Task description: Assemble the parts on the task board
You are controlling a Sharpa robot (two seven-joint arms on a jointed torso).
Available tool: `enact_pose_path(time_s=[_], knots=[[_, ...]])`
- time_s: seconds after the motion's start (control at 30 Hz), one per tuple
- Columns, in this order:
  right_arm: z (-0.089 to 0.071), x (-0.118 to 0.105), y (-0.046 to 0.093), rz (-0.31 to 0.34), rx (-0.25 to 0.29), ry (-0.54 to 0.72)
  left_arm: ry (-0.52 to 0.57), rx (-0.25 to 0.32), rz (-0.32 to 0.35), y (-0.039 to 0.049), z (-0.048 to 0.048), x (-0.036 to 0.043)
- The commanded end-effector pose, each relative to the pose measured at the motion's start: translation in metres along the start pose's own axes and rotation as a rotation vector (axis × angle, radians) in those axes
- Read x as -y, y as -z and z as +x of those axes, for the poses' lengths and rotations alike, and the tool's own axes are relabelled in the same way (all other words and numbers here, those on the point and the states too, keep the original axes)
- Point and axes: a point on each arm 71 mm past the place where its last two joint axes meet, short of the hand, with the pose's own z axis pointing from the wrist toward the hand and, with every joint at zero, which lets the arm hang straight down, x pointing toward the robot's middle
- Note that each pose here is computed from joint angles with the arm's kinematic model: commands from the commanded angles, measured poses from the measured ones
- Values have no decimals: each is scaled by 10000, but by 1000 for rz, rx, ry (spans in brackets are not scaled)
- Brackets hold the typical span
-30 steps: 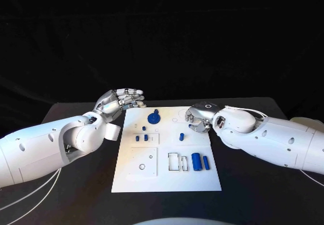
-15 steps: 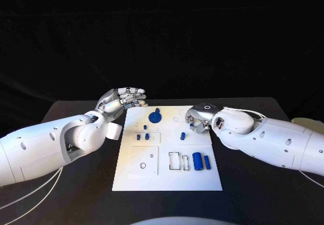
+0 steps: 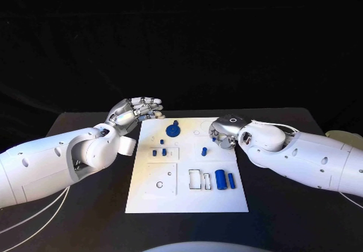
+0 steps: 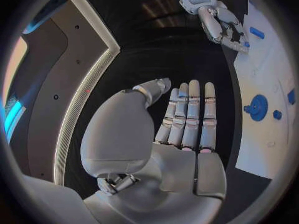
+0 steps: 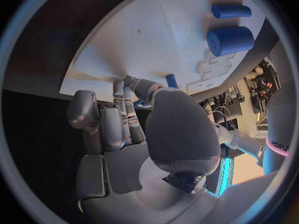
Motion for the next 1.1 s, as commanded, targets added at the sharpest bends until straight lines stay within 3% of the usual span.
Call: enact_pose_path(time_s=[0.03, 0.5, 1.1], knots=[[39, -13, 14, 2, -8, 34, -9, -5, -1, -7, 6, 4], [149, -96, -16, -8, -41, 19, -25, -13, -12, -12, 17, -7], [171, -113, -12, -8, -29, 5, -28, -10, -23, -11, 0, -12]])
